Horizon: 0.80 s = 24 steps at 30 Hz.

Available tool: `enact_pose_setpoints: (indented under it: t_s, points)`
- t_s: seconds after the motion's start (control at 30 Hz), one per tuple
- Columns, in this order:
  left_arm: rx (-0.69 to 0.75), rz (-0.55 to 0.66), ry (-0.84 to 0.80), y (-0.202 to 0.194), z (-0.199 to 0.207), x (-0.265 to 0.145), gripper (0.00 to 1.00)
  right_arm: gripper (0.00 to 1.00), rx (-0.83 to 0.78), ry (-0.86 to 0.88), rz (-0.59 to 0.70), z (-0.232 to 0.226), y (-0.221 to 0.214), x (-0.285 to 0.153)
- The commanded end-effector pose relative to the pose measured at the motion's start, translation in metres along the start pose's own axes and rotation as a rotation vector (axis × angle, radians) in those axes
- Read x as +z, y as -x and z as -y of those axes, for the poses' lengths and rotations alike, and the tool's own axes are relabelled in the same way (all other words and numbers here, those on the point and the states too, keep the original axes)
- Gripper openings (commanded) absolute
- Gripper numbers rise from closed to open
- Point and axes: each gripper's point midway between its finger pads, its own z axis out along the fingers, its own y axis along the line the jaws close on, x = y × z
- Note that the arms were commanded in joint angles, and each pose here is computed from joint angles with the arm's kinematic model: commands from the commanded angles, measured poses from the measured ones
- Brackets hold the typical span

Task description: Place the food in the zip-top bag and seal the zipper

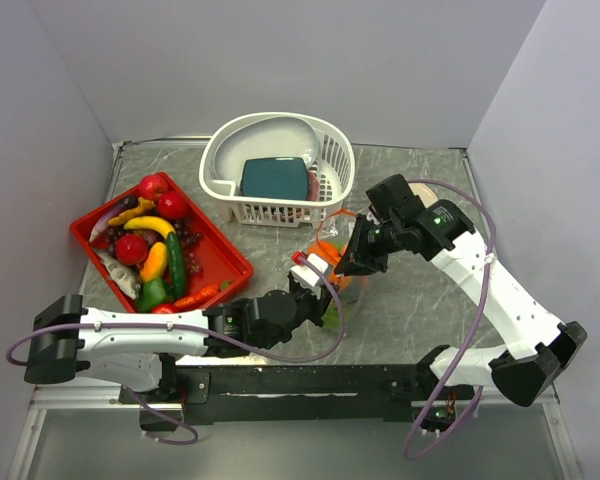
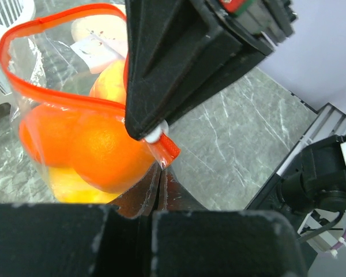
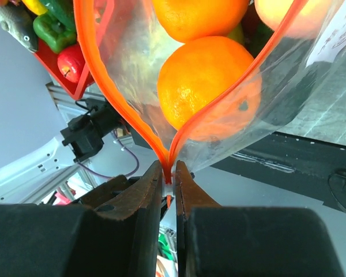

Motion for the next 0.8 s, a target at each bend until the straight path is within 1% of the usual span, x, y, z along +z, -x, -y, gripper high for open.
enact_pose_setpoints:
  t_s: [0.0, 0.13, 0.23, 0.3, 0.33, 0.37, 0.4, 0.43, 0.5, 0.53, 0.57, 0.63, 0.7, 0.73, 0.77]
  points:
    - [-0.031, 0.031, -0.142, 0.013, 0.033, -0.017, 0.01, 0.0, -0.005, 0.023, 0.162, -0.005, 0.041, -0.001]
    - [-0.03, 0.03, -0.149, 0.013, 0.035, -0.022, 0.01, 0.0, 0.002, 0.017, 0.184, -0.002, 0.049, -0.002]
    - [-0.031, 0.025, -0.126, 0.011, 0.031, -0.021, 0.01, 0.0, 0.011, 0.044, 0.182, -0.005, 0.048, -0.002]
    - [-0.049, 0.03, -0.065, 0.014, 0.022, -0.019, 0.03, 0.0, 0.021, 0.054, 0.168, -0.005, 0.045, 0.0]
    - [-0.055, 0.025, -0.028, 0.012, 0.018, -0.016, 0.13, 0.0, 0.023, 0.06, 0.167, -0.005, 0.043, -0.001]
    - [-0.05, 0.014, -0.001, 0.01, 0.014, -0.015, 0.2, 0.0, 0.027, 0.061, 0.158, -0.004, 0.041, 0.0]
    - [-0.061, 0.029, 0.038, 0.017, 0.01, -0.013, 0.27, 0.0, 0.031, 0.063, 0.158, -0.004, 0.041, 0.0]
    - [-0.061, 0.02, 0.06, 0.014, 0.008, -0.011, 0.4, 0.0, 0.031, 0.068, 0.159, -0.004, 0.04, -0.001]
    - [-0.061, 0.025, 0.083, 0.02, 0.008, -0.008, 0.51, 0.0, 0.031, 0.075, 0.155, -0.005, 0.038, -0.002]
    - [-0.05, 0.02, 0.09, 0.019, 0.009, -0.004, 0.55, 0.0, 0.032, 0.073, 0.155, -0.005, 0.038, -0.003]
    - [-0.055, 0.028, 0.098, 0.024, 0.01, -0.002, 0.55, 0.0, 0.03, 0.072, 0.154, -0.005, 0.038, -0.004]
    - [-0.036, 0.017, 0.156, 0.02, 0.003, 0.001, 0.56, 0.0, 0.028, 0.07, 0.149, -0.004, 0.036, -0.004]
    - [-0.036, 0.023, 0.185, 0.026, 0.003, 0.004, 0.56, 0.0, 0.027, 0.077, 0.145, -0.005, 0.035, -0.004]
    - [-0.016, 0.017, 0.233, 0.022, -0.004, 0.006, 0.56, 0.0, 0.027, 0.077, 0.14, -0.004, 0.033, -0.003]
    - [-0.028, 0.028, 0.251, 0.029, -0.004, 0.008, 0.56, 0.0, 0.031, 0.077, 0.14, -0.004, 0.034, -0.003]
